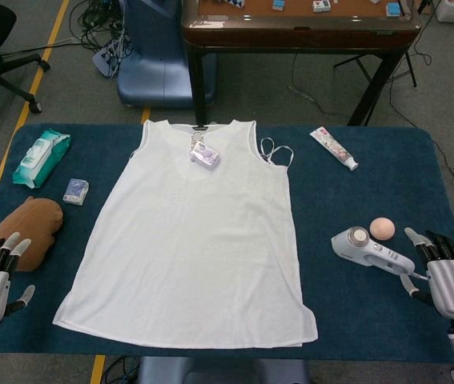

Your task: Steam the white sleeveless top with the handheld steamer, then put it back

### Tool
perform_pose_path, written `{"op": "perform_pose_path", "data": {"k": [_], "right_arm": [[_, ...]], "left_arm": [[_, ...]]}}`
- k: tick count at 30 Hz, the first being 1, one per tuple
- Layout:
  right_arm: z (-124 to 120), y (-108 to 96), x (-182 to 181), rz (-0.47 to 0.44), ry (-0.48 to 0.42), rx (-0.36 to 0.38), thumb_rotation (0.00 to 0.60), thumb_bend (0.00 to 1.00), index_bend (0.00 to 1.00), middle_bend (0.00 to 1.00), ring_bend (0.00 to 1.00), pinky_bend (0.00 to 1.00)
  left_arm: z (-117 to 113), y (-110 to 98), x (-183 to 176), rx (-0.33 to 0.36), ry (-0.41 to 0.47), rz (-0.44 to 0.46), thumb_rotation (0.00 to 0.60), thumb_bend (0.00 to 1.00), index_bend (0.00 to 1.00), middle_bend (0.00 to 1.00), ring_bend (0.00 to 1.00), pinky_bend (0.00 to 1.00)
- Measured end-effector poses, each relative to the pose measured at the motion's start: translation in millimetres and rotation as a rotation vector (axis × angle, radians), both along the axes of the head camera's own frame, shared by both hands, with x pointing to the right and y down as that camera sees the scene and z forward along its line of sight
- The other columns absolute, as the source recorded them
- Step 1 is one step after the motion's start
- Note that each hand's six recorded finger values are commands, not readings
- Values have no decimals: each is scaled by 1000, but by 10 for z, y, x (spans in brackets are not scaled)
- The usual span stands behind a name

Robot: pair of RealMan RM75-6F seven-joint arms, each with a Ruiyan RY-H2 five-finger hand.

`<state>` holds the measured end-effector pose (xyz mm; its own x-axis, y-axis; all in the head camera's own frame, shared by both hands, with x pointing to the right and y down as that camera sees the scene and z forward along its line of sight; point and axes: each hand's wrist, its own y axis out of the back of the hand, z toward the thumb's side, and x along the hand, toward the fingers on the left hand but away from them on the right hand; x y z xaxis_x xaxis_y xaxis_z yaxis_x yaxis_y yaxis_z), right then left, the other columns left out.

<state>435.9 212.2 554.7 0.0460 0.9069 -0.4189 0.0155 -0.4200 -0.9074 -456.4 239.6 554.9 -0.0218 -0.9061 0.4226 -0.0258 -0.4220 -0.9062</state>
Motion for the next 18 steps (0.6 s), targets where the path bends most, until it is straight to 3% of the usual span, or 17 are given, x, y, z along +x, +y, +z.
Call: {"op": "perform_pose_path", "data": {"k": [11, 18], "right_arm": [[-55, -85, 15, 36, 42, -17, 600, 296, 58, 261, 132, 173], [-40, -202, 52, 68, 101, -42, 600, 296, 259, 261, 132, 224]], "left_arm": [[-5, 8, 43, 6, 14, 21, 600, 238, 126, 70, 44, 78], [17, 22, 54, 8, 26, 27, 600, 238, 156, 75, 45, 78]]}}
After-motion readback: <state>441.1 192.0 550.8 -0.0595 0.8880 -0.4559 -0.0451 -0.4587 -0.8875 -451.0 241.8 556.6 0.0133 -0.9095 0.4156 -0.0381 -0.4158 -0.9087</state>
